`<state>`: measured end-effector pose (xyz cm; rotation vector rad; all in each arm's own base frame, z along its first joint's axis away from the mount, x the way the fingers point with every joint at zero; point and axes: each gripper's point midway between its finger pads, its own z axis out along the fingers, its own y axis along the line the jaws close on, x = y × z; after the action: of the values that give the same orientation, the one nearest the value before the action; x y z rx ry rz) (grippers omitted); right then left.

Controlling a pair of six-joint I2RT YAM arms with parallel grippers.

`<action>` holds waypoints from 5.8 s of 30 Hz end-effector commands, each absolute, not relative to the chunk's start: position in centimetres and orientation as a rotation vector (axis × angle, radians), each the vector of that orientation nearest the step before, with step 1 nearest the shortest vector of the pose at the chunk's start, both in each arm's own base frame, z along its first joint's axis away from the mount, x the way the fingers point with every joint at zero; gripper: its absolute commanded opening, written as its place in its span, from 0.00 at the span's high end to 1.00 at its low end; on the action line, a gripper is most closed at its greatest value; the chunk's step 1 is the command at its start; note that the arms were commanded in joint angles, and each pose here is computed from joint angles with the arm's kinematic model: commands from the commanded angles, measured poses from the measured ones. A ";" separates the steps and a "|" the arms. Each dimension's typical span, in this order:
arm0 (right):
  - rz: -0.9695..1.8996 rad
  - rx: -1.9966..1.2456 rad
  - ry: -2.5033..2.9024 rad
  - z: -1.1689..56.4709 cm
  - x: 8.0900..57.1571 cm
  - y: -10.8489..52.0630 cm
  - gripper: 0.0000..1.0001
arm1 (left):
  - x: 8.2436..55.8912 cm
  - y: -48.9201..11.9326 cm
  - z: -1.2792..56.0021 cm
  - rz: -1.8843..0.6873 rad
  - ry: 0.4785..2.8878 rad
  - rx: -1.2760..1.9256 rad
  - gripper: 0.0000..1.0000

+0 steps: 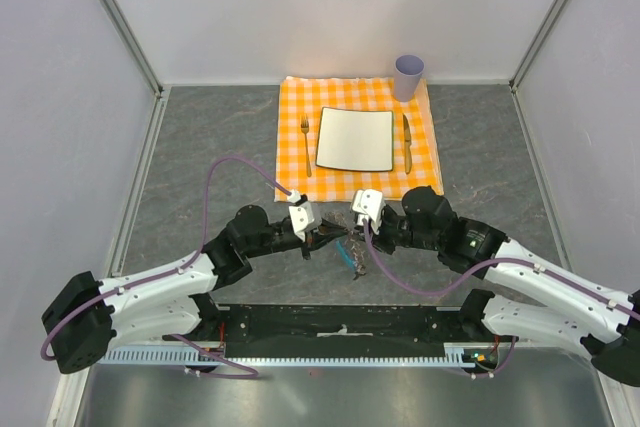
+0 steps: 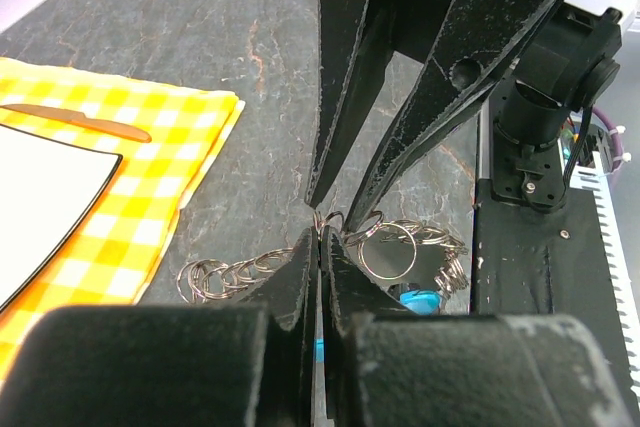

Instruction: Put the keys on the keyring

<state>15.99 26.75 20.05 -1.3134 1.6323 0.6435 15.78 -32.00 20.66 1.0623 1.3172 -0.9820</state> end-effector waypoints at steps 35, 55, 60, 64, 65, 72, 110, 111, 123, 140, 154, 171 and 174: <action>0.998 -1.197 1.501 20.8 13.6 30.7 1.00 | 15.2 -31.8 27.7 -1.219 0.963 0.728 0.98; 0.803 -0.991 1.501 24.1 16.3 27.5 0.73 | 15.9 -30.7 26.7 -1.117 1.020 0.736 0.98; 0.797 -0.987 1.463 24.8 16.6 27.7 0.70 | 15.5 -30.8 26.6 -1.128 1.009 0.756 0.98; 0.795 -1.017 1.453 24.7 16.6 28.0 0.70 | 15.2 -30.8 26.9 -1.131 0.991 0.766 0.98; 0.800 -1.030 1.456 24.4 16.6 28.2 0.70 | 15.3 -30.7 26.8 -1.130 0.995 0.765 0.98; 0.856 -1.094 1.426 24.4 15.7 29.1 0.69 | 14.9 -30.7 27.2 -1.139 0.970 0.774 0.98; 1.042 -1.168 1.477 22.6 13.0 30.1 0.75 | 16.3 -30.1 27.9 -1.097 0.981 0.682 0.98; 1.051 -1.168 1.479 22.6 12.9 30.2 0.75 | 16.4 -30.2 28.0 -1.098 0.982 0.681 0.98; 1.086 -1.232 1.503 22.2 12.0 30.3 0.66 | 16.1 -30.0 28.3 -1.112 0.963 0.674 0.98; 0.783 -1.031 1.430 27.5 16.2 27.1 0.59 | 14.8 -29.7 29.1 -1.117 0.901 0.729 0.98; 0.885 -1.116 1.328 27.8 15.6 29.4 0.63 | 13.7 -29.8 29.5 -1.141 0.859 0.769 0.98; 0.946 -1.146 1.394 25.3 14.4 29.3 0.63 | 14.3 -29.7 28.9 -1.121 0.889 0.753 0.98; 0.932 -1.131 1.398 25.3 14.6 29.0 0.63 | 14.4 -29.7 28.7 -1.114 0.898 0.755 0.98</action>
<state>15.60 28.94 24.70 -1.1296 1.4302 0.8821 13.99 -30.56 26.07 0.8019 1.0099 -1.1761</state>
